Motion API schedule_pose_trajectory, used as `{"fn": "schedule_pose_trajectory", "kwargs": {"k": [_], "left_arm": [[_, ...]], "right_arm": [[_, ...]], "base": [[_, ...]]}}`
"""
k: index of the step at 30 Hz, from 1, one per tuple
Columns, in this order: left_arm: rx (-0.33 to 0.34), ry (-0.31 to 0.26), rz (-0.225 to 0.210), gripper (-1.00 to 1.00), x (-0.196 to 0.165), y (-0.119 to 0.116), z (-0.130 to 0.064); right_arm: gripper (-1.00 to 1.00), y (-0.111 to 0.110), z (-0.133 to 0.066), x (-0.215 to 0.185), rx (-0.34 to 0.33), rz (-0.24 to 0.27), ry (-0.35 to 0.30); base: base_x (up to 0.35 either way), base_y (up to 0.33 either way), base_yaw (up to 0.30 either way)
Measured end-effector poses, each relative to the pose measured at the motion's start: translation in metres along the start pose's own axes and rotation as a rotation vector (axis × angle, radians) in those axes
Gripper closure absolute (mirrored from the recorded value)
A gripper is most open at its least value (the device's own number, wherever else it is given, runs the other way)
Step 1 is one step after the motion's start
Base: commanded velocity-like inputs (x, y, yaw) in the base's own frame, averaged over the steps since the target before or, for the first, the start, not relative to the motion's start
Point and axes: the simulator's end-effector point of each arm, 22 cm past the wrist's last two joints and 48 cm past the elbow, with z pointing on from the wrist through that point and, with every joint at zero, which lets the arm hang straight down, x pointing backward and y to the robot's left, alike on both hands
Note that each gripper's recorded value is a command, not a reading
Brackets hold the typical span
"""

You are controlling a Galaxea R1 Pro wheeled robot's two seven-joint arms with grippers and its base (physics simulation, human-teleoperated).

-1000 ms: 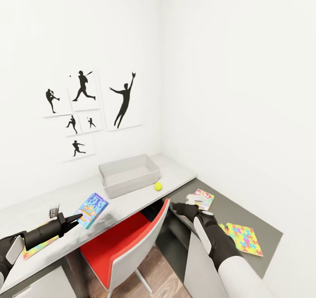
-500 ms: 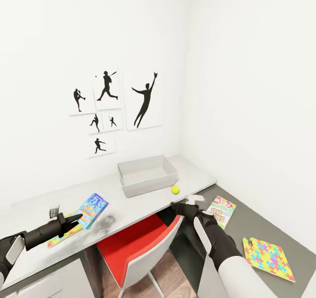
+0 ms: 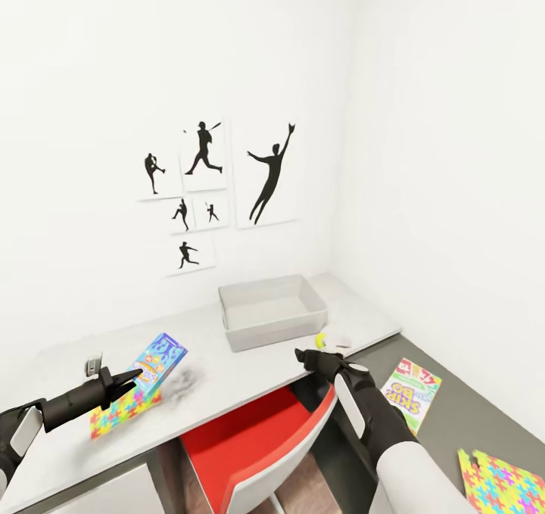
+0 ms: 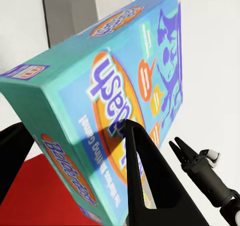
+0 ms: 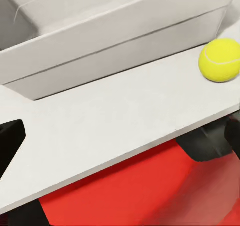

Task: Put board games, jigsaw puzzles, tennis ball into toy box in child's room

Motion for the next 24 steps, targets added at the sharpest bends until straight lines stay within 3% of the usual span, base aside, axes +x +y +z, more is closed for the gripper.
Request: {"fn": "schedule_pose_trajectory", "kwargs": {"k": [11,24], "left_arm": [[0.003,-0.002,-0.003,1.0,-0.0004,-0.0005,0.0001],[0.007,-0.004,0.002,1.0,-0.0017,-0.0035,-0.0006]], "right_arm": [[-1.0,0.0,0.0002,0.0,0.0,0.001,0.0],[-1.0,0.0009,-0.0015,-0.0029,-0.001,-0.001,-0.005]], "base": [[0.106,0.0,-0.002],[0.066,0.003,-0.149]]}}
